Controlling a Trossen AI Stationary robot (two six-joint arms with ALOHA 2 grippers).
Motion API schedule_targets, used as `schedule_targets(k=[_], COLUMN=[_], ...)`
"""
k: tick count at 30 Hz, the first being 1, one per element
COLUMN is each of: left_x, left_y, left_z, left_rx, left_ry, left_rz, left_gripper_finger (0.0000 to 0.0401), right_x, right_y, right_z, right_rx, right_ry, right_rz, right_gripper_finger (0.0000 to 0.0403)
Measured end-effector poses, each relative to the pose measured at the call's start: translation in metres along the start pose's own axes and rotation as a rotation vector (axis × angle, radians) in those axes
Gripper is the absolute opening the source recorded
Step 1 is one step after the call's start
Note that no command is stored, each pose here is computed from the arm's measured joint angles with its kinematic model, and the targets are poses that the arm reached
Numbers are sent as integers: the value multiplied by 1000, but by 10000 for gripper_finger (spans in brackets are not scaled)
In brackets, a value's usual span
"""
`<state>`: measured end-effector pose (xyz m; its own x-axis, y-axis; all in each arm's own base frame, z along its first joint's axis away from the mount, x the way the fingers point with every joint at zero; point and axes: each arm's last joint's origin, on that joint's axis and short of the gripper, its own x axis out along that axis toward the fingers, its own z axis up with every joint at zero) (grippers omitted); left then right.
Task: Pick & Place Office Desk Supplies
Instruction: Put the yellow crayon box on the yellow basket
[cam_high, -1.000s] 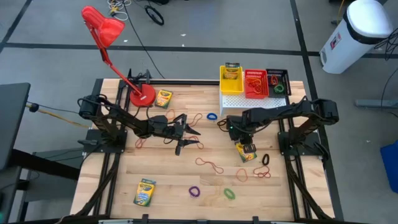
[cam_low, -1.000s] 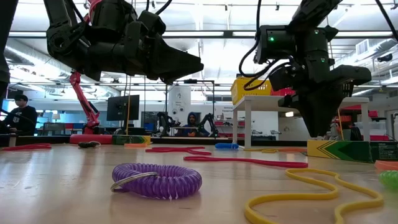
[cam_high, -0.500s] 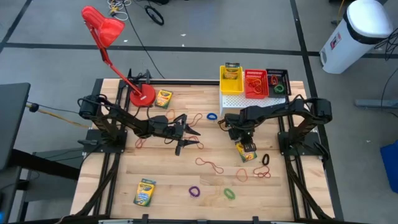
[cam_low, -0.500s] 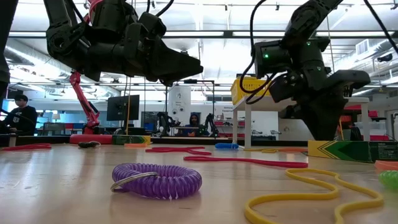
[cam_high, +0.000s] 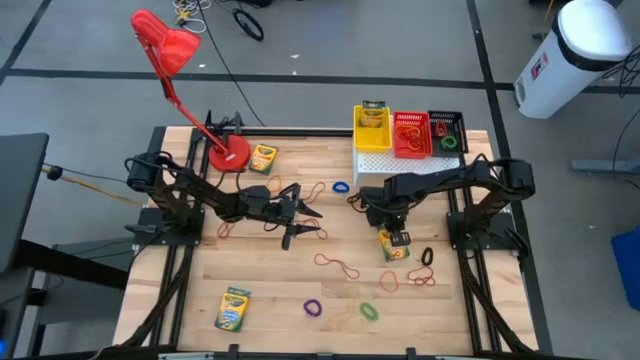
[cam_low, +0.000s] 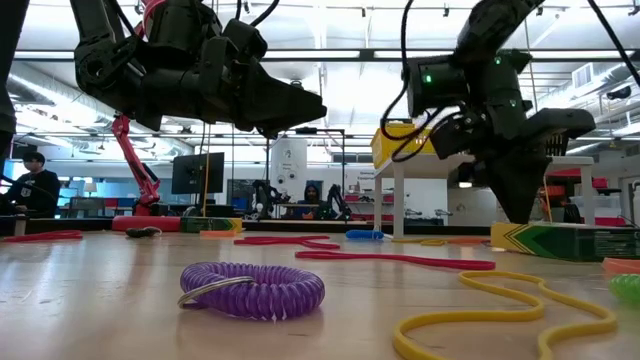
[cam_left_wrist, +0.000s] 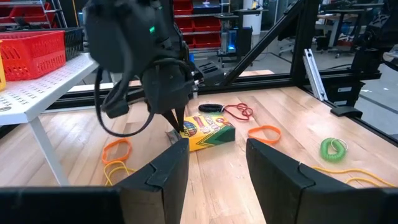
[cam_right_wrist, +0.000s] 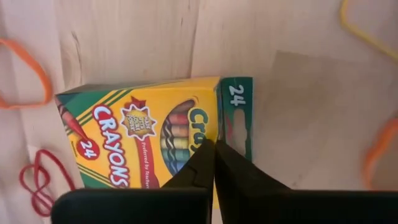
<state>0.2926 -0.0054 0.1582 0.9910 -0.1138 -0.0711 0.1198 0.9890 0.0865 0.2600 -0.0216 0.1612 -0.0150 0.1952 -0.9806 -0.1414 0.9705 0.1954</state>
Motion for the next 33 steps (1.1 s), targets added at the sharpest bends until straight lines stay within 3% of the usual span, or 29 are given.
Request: schedule_targets(k=[12, 26, 33], left_x=[0, 0, 0], left_y=[0, 0, 0], left_z=[0, 0, 0], left_rx=[1, 3, 3], left_ry=[0, 0, 0], left_rz=[0, 0, 1], left_gripper_finger=[167, 167, 167], right_x=[-25, -37, -43], right_y=[44, 87, 99], right_z=[24, 32, 29], right_rx=[-5, 199, 244], right_ry=[5, -133, -194], right_rz=[-288, -603, -764], right_gripper_finger=[2, 0, 0])
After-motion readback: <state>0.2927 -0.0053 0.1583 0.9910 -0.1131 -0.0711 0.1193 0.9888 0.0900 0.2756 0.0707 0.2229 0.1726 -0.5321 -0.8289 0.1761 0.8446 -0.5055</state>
